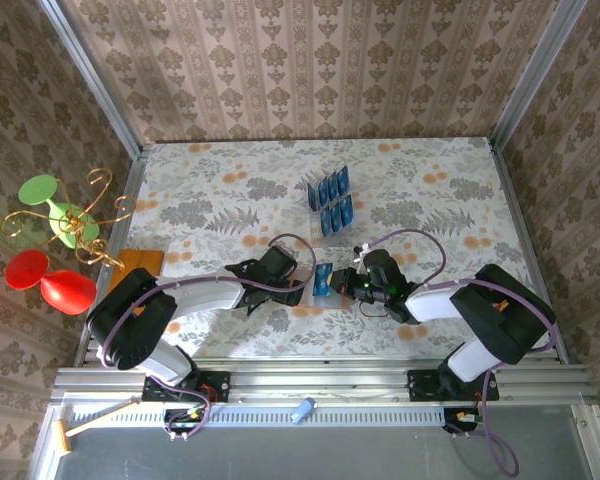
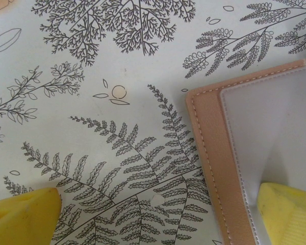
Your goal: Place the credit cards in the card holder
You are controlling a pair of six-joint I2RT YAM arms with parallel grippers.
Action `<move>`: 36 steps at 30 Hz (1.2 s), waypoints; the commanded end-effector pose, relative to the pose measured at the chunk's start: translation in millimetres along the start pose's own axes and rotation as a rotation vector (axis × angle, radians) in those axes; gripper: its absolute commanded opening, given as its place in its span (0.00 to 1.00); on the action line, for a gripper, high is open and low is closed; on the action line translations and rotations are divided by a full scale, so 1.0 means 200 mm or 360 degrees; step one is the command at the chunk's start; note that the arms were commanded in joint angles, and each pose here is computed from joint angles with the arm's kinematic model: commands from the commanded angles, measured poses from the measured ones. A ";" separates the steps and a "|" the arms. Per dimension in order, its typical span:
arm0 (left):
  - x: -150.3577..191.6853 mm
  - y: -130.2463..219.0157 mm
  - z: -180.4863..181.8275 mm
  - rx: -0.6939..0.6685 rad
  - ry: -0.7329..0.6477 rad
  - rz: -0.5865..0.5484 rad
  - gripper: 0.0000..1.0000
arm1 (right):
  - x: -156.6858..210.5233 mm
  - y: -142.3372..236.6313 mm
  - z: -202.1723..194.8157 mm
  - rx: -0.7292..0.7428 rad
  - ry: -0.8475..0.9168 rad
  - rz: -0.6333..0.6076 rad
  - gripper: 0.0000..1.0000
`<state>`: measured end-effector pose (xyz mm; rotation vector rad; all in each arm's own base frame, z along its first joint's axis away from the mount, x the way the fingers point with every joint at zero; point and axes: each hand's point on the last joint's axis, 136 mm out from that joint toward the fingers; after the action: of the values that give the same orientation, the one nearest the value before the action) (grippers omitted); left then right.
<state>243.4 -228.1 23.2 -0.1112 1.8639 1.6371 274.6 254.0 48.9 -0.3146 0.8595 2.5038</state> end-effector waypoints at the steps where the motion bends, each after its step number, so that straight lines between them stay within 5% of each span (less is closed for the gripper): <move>1: 0.09 -0.02 0.06 -0.0071 0.0010 0.0085 1.00 | 0.01 0.00 -0.02 -0.0016 0.0016 -0.0003 0.00; 36: 0.09 -0.02 0.07 -0.0079 0.0007 0.0093 1.00 | 0.15 -0.02 -0.06 -0.0087 -0.0025 0.0089 0.00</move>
<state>243.2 -228.0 22.7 -0.1176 1.8698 1.6379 261.0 260.1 37.2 -0.3129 0.7823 2.5617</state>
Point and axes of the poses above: each hand's point on the last joint's axis, 136 mm out from that joint toward the fingers, its own y axis back along the fingers, its own z axis along the line the jaws close on, x = y × z
